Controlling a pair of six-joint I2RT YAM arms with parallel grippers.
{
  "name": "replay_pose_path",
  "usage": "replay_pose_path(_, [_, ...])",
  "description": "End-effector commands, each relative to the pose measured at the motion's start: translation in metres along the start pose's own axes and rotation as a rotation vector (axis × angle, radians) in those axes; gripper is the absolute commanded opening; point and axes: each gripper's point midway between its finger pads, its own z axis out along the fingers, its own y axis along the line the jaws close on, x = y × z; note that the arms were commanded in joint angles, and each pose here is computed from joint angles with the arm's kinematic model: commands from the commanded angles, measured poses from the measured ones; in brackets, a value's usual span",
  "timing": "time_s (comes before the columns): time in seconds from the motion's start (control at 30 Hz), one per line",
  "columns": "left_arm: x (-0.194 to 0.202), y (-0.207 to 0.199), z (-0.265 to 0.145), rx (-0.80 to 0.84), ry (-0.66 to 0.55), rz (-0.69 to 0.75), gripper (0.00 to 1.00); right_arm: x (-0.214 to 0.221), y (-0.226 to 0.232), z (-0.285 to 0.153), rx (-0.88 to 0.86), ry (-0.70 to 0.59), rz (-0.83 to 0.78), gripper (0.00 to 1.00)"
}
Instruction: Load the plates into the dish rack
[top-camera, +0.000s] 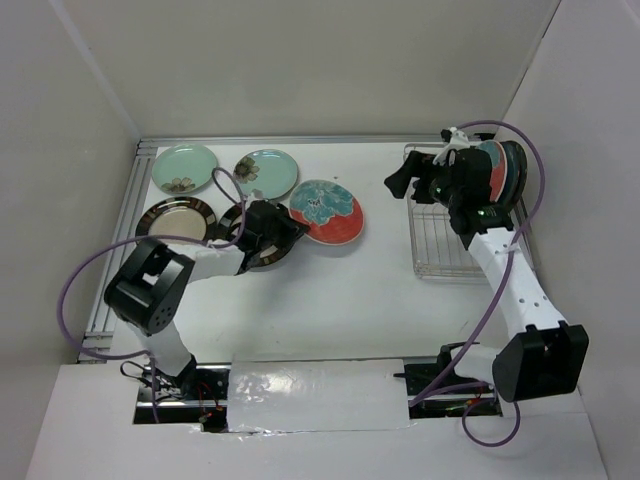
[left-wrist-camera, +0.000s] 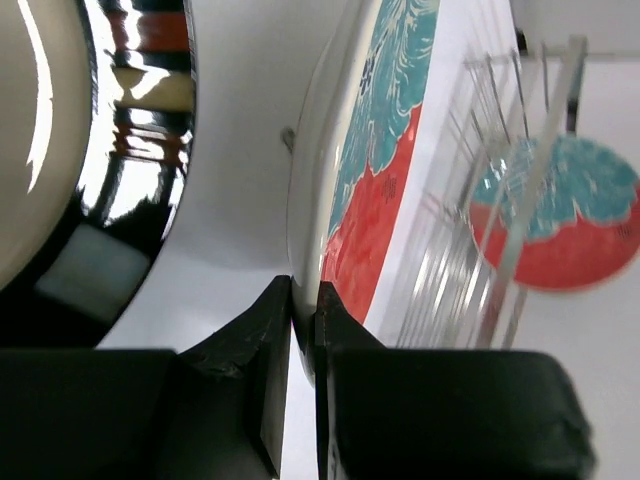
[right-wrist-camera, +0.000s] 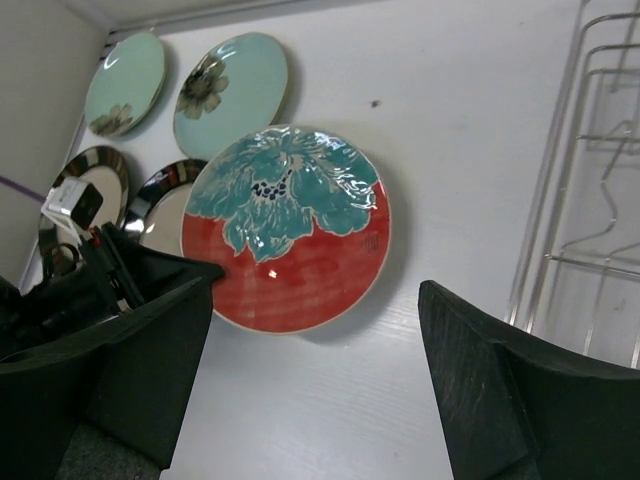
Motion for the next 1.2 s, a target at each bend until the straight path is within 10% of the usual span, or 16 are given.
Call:
replay_pose_path(0.0, [-0.024, -0.139, -0.073, 0.537, -0.002, 0.110, 0.00, -0.004, 0.031, 0.001, -0.159, 0.026, -0.005, 0.90])
replay_pose_path(0.67, [0.005, -0.167, -0.188, 1.027, 0.336, 0.360, 0.00, 0.040, 0.062, 0.022, -0.370, 0.177, 0.033, 0.82])
replay_pose_path(0.9, [0.009, -0.165, -0.181, 1.002, 0.381, 0.380, 0.00, 0.043, 0.071, 0.023, -0.398, 0.190, 0.018, 0.15])
replay_pose_path(1.0, [0.006, -0.155, -0.168, 0.928, 0.382, 0.389, 0.15, 0.036, 0.074, 0.019, -0.403, 0.179, -0.007, 0.00])
replay_pose_path(1.17, [-0.004, -0.128, -0.144, 0.693, 0.361, 0.446, 0.69, 0.010, 0.064, 0.015, -0.319, 0.113, -0.093, 0.00])
